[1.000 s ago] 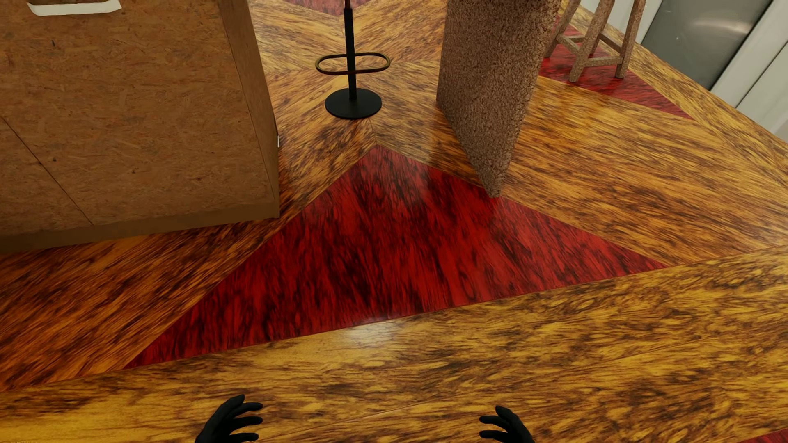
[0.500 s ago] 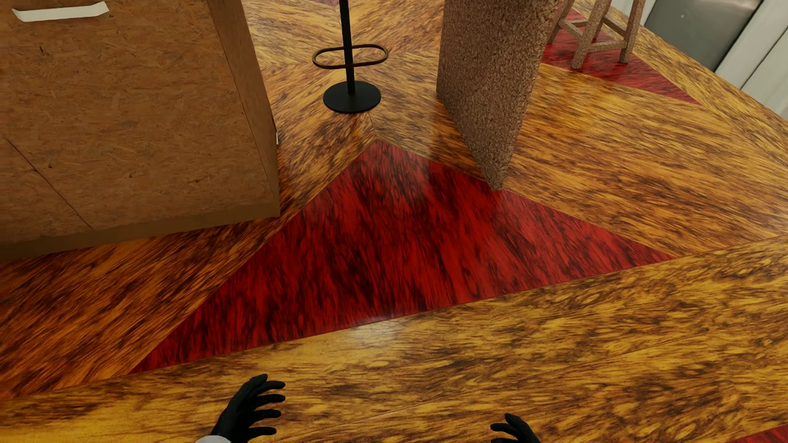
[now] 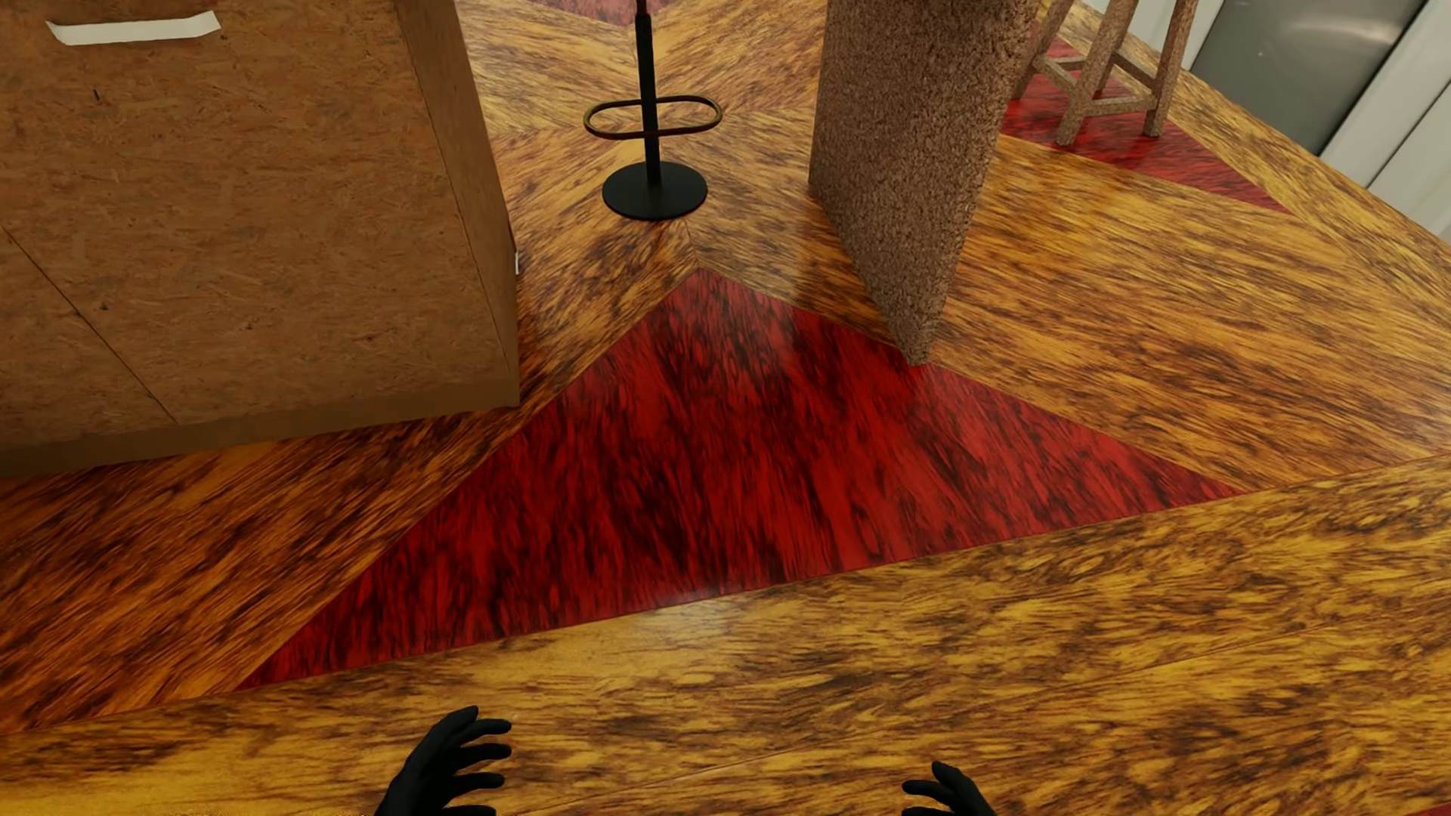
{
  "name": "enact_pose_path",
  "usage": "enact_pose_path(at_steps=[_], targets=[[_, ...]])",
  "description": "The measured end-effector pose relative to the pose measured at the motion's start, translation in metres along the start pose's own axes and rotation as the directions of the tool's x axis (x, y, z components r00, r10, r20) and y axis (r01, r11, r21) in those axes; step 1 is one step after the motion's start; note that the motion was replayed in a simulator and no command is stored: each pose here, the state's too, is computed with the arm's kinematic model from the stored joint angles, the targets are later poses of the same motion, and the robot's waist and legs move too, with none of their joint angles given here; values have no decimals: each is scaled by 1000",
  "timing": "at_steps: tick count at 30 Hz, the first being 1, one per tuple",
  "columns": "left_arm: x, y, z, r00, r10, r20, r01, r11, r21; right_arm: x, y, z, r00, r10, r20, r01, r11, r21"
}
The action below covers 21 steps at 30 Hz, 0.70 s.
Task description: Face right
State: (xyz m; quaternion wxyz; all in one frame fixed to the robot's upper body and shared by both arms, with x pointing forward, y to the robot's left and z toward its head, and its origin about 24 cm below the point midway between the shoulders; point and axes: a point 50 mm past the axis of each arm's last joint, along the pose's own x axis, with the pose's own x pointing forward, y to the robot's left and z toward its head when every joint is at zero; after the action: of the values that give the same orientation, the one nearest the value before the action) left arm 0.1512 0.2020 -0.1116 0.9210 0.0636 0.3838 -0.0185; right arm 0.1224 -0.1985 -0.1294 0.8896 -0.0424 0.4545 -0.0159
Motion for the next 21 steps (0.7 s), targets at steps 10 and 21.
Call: enact_pose_path(at_steps=[10,21], targets=[[3,4,16,995,27,93,-33,997,63,0,-2,-9,998,4,-64,-6,999,-33],[-1,5,-2,998,65,1,-65,998,21,1,-1,1,1000,-29,4,29,999,-22]])
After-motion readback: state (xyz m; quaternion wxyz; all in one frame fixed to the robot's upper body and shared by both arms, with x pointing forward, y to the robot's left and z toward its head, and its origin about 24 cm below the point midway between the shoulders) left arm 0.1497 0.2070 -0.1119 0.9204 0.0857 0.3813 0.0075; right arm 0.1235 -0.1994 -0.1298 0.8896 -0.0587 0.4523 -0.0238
